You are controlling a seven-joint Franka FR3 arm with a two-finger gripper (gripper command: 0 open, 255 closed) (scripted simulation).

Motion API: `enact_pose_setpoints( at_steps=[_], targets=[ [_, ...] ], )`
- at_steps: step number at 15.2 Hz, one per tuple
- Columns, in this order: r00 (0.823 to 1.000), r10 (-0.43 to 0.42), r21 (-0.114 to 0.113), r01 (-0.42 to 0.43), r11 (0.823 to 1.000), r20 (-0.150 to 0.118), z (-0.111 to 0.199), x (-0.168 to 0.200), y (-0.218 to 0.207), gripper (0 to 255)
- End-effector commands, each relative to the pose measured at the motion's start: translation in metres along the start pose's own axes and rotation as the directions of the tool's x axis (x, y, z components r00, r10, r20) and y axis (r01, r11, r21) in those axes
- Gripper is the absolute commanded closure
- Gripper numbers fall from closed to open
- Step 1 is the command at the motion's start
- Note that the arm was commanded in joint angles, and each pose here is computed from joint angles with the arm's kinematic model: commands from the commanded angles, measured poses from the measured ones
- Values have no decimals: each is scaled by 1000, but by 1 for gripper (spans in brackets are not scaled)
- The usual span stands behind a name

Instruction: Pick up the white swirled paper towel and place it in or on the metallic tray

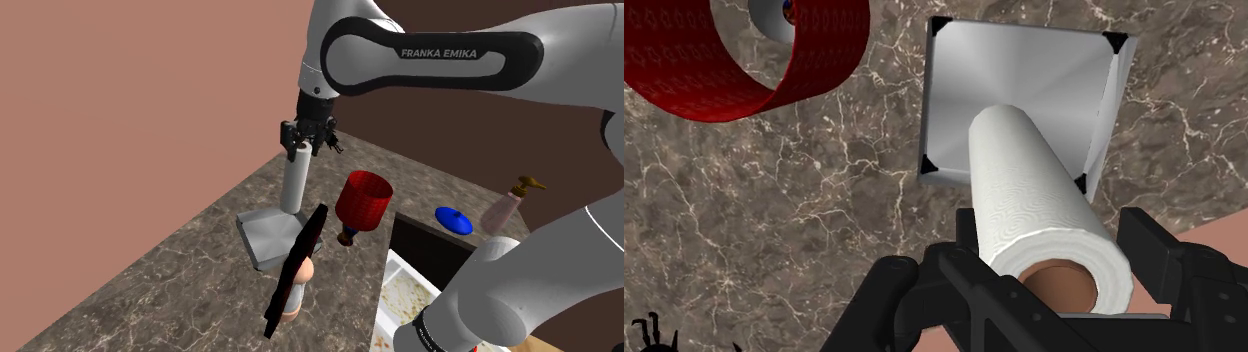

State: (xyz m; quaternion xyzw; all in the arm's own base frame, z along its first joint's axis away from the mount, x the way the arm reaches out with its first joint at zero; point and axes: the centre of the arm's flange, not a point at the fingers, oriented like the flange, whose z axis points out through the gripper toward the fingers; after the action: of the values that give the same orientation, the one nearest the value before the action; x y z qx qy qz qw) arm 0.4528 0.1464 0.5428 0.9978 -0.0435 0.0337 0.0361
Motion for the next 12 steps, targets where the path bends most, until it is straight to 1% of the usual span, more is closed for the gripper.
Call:
enact_pose_setpoints(
  at_steps=[1, 12],
  targets=[
    [1000, 0, 0, 0, 1000, -1, 11, 0, -1, 255],
    [1000, 0, 0, 0, 1000, -1, 69, -4, -5, 255]
  ],
)
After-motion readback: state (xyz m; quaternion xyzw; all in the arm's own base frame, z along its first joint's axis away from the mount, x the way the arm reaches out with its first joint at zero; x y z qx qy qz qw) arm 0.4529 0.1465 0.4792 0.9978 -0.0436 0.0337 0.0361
